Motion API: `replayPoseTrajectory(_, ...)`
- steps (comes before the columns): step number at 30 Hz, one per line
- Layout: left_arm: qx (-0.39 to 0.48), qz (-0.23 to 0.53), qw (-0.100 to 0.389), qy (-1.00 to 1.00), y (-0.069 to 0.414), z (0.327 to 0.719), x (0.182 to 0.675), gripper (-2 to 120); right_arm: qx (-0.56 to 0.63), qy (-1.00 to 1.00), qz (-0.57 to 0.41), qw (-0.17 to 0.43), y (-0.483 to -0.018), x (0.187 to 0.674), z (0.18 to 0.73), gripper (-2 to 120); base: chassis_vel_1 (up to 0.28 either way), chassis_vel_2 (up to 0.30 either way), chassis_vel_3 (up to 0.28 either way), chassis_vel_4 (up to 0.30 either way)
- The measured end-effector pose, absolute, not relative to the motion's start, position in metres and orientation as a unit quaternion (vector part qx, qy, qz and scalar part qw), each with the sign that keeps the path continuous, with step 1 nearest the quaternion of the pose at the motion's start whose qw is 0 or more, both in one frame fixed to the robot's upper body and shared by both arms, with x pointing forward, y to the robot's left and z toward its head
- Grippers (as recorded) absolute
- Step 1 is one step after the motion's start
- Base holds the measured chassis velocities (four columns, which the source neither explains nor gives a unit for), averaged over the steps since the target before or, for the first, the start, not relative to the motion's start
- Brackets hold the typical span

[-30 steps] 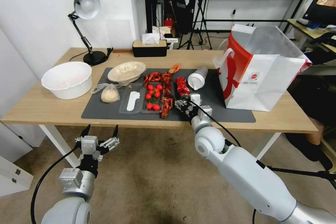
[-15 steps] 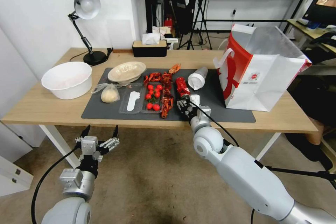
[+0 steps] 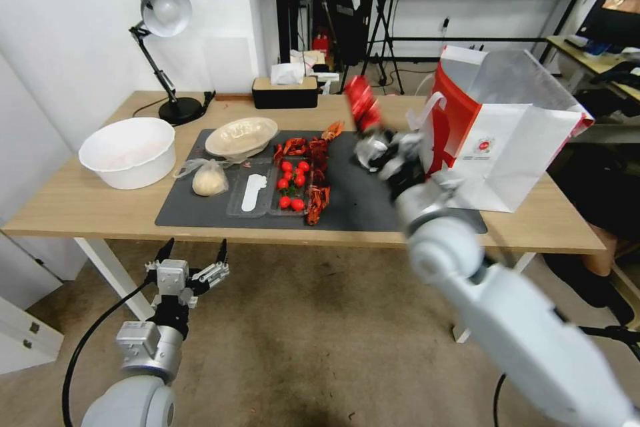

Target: Pick up the trash from the table and place it into the takeout bag.

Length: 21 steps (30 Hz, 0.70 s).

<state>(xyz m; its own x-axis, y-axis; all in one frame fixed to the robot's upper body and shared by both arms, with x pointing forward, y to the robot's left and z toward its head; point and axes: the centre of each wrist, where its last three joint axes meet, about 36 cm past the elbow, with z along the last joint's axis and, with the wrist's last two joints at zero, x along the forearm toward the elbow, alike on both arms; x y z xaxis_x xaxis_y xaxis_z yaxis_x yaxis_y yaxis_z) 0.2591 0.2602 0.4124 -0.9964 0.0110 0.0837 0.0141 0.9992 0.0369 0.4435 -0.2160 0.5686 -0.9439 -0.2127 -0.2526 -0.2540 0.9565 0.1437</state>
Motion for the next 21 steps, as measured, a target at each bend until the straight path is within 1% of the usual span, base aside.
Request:
replayPoseTrajectory(1, -0.006, -0.019, 0.042, -0.999, 0.26, 0.412, 0.259, 100, -0.119, 0.982, 0.087, 0.118, -0.216, 0.443, 0.569, 52, 0.0, 0.0, 0.0, 0.0)
replayPoseTrajectory(3, -0.008, -0.019, 0.041, -0.999, 0.258, 0.413, 0.259, 100, -0.081, 0.984, 0.085, 0.136, -0.243, 0.438, 0.605, 52, 0.0, 0.0, 0.0, 0.0)
replayPoseTrajectory(5, -0.008, -0.019, 0.041, -0.999, 0.258, 0.413, 0.259, 100, -0.072, 0.984, 0.083, 0.138, -0.247, 0.437, 0.611, 52, 0.0, 0.0, 0.0, 0.0)
replayPoseTrajectory(7, -0.01, -0.02, 0.04, -0.999, 0.256, 0.414, 0.258, 100, -0.027, 0.987, 0.072, 0.139, -0.265, 0.437, 0.629, 52, 0.0, 0.0, 0.0, 0.0)
replayPoseTrajectory(8, -0.011, -0.02, 0.04, -0.999, 0.256, 0.414, 0.258, 100, -0.006, 0.989, 0.067, 0.133, -0.27, 0.438, 0.633, 52, 0.0, 0.0, 0.0, 0.0)
replayPoseTrajectory(9, -0.012, -0.02, 0.038, -0.999, 0.255, 0.414, 0.258, 100, 0.03, 0.991, 0.058, 0.115, -0.277, 0.44, 0.637, 52, 0.0, 0.0, 0.0, 0.0)
replayPoseTrajectory(10, -0.012, -0.02, 0.038, -0.999, 0.255, 0.414, 0.258, 100, 0.03, 0.991, 0.058, 0.115, -0.277, 0.44, 0.637, 52, 0.0, 0.0, 0.0, 0.0)
replayPoseTrajectory(12, -0.012, -0.021, 0.037, -0.999, 0.255, 0.415, 0.258, 100, 0.07, 0.992, 0.048, 0.092, -0.284, 0.444, 0.637, 52, 0.0, 0.0, 0.0, 0.0)
replayPoseTrajectory(13, -0.013, -0.021, 0.036, -0.999, 0.255, 0.415, 0.257, 100, 0.096, 0.992, 0.04, 0.071, -0.287, 0.446, 0.635, 52, 0.0, 0.0, 0.0, 0.0)
replayPoseTrajectory(14, -0.013, -0.021, 0.036, -0.999, 0.255, 0.415, 0.257, 100, 0.096, 0.992, 0.04, 0.071, -0.287, 0.446, 0.635, 52, 0.0, 0.0, 0.0, 0.0)
replayPoseTrajectory(17, -0.013, -0.023, 0.034, -0.999, 0.254, 0.415, 0.255, 100, 0.131, 0.99, 0.034, 0.043, -0.289, 0.45, 0.631, 52, 0.0, 0.0, 0.0, 0.0)
replayPoseTrajectory(21, -0.014, -0.024, 0.034, -0.999, 0.254, 0.414, 0.254, 100, 0.147, 0.988, 0.036, 0.023, -0.29, 0.454, 0.63, 52, 0.0, 0.0, 0.0, 0.0)
